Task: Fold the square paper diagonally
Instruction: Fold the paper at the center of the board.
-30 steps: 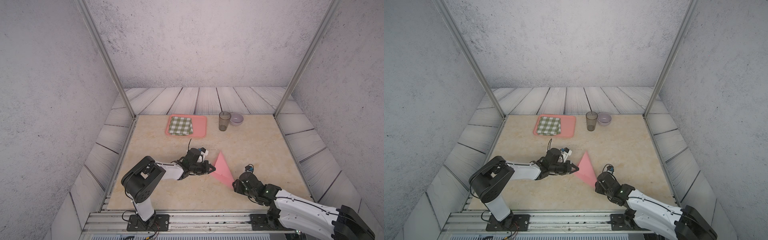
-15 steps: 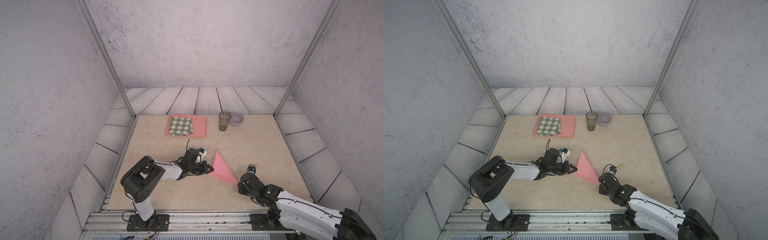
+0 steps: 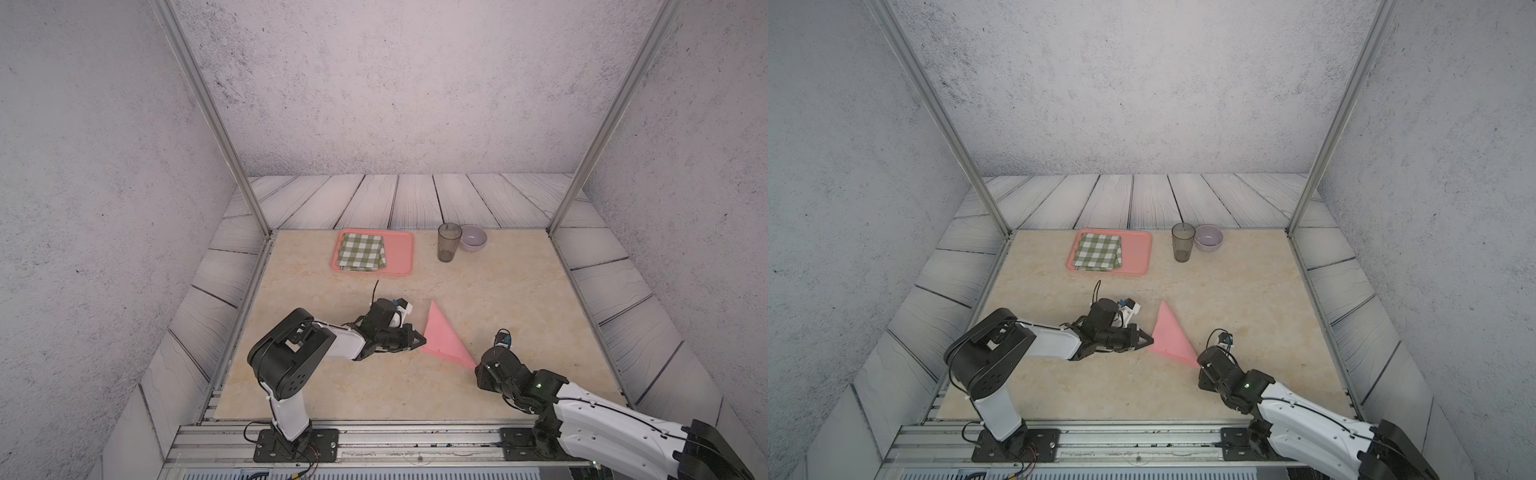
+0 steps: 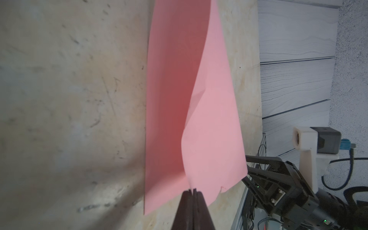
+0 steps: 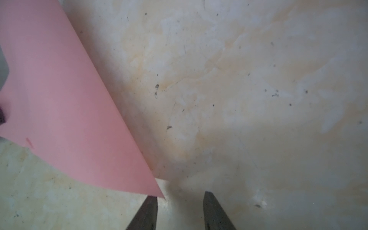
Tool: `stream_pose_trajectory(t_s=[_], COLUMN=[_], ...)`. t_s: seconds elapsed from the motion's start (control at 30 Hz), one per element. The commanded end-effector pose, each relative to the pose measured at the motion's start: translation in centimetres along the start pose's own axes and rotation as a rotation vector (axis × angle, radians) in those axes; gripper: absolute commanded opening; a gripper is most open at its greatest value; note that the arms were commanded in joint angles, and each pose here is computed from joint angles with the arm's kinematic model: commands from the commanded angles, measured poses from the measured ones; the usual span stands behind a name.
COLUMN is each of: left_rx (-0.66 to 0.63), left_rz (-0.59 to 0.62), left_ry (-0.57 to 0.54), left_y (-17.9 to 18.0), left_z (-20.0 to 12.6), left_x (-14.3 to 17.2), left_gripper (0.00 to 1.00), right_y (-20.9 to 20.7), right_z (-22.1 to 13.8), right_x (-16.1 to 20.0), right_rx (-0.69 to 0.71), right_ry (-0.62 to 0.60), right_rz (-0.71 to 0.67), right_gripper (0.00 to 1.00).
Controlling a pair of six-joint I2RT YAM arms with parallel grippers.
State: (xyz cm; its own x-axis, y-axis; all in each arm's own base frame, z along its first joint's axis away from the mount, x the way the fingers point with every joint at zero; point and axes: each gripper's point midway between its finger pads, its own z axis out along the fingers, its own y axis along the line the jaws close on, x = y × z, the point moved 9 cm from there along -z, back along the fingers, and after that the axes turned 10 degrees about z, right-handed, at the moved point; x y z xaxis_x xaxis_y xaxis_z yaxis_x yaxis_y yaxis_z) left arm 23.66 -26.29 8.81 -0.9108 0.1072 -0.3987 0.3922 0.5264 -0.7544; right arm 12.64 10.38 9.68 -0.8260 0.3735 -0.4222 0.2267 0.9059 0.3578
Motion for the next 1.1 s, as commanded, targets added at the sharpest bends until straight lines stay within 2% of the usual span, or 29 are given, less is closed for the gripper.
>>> stream_pose_trajectory(t_s=[0.0,0.1,0.3,0.47,0.63,0.8,0.97,1.07], left_rx=[0.004,-0.008,-0.022,-0.013,-0.014,-0.015,-0.011,-0.005], left_rz=[0.0,-0.003,0.001,0.005,0.01,0.009,0.009,0.015], left_ry=[0.009,0.015,0.015,0.016,0.017,0.023,0.036,0.035], left_y=[0.8,1.1,1.3,1.0,0.9,1.1,1.1,0.8], left_z=[0.3,0.4,0.5,0.6,0.7,0.8,0.9,0.9], left_x=[0.5,0.8,0.7,0.3,0.1,0.3,0.3,0.0], left_gripper=[0.0,0.0,0.0,0.0,0.0,0.0,0.0,0.0], right_y=[-0.4,-0.3,-0.6,0.2,1.6,5.5,10.9,12.5], right_z=[-0.2,-1.1,-3.9,-6.5,-7.7,-8.0,-6.5,-4.7], right_x=[0.3,0.2,-0.4,-1.3,-2.2,-3.8,-5.6,-5.9], right_rx=[0.002,-0.026,-0.094,-0.203,-0.218,-0.328,-0.345,-0.327], right_ry=[0.023,0.025,-0.007,-0.045,-0.04,-0.007,0.124,0.147], right_rz=[-0.023,-0.027,-0.022,-0.058,-0.074,-0.123,-0.217,-0.238], right_gripper=[0.52,0.58,0.6,0.57,0.61,0.61,0.57,0.56])
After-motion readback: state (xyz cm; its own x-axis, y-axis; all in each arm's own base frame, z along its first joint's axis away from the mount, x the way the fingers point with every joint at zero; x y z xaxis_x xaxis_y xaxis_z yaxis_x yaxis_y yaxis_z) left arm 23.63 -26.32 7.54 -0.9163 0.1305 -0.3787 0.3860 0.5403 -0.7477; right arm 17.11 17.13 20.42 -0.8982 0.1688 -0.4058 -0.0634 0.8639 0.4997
